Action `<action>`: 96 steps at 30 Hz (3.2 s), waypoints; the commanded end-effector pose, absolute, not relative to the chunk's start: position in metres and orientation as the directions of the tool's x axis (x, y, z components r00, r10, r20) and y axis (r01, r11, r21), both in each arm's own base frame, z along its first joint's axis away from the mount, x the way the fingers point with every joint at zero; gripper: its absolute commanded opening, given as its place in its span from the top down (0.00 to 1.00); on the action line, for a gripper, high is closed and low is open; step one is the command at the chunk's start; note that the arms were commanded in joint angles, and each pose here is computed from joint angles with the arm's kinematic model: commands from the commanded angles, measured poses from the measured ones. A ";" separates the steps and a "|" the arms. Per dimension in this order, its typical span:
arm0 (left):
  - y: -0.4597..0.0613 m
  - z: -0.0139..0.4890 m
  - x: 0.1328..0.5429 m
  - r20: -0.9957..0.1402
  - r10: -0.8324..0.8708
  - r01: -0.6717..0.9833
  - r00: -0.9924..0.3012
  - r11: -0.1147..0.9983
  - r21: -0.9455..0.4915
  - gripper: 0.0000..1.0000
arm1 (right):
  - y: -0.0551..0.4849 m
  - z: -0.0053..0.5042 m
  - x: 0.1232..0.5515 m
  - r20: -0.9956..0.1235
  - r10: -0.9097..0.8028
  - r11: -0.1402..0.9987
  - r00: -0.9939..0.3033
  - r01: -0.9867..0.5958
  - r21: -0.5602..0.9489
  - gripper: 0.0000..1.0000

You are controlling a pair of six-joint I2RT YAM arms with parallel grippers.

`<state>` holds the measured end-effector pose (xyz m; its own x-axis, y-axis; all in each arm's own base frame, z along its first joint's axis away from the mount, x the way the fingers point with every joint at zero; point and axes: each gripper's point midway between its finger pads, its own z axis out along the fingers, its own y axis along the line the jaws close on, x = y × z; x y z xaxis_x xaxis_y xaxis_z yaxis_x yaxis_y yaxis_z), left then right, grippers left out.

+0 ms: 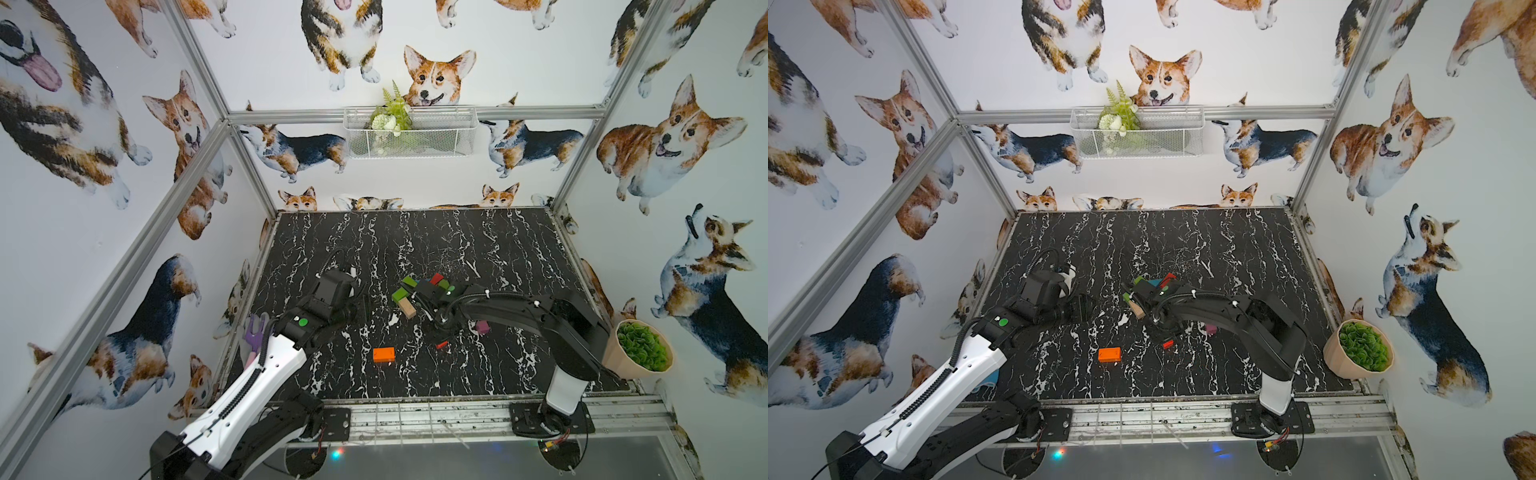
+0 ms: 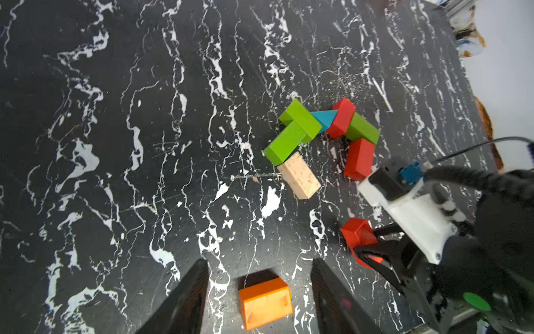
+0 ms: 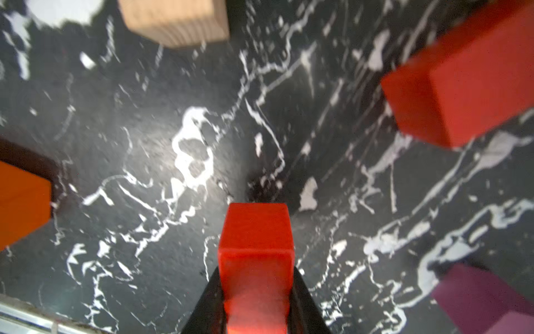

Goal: Assemble a heart with building blocks
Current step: Assemble the building block at the center of the board, then pick up the building block from the center of the board.

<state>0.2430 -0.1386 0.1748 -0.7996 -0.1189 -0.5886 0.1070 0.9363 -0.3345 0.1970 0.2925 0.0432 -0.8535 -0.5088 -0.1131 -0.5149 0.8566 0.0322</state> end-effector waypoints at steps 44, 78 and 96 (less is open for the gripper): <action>-0.132 0.151 0.246 -0.551 -0.170 0.050 -0.817 0.931 -0.361 0.41 | 0.322 0.024 0.233 -0.144 -0.603 0.795 -0.784 -0.606 -0.033 0.85; -0.115 0.156 0.243 -0.556 -0.201 -0.008 -0.806 0.944 -0.329 0.40 | 0.339 0.106 0.207 -0.270 -0.621 0.745 -0.736 -0.661 0.090 0.23; -0.058 0.127 0.236 -0.333 -0.556 -0.344 -0.762 0.782 -0.519 0.36 | 0.415 0.036 0.150 -0.141 -0.868 0.484 -0.477 -0.875 -0.022 0.22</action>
<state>0.2363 -0.0521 0.1264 -0.7575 -0.5453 -0.3589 -0.3490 0.8029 -0.4832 0.1426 0.4199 0.0414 -0.5003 -0.8505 -0.1624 -0.8642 0.5021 0.0330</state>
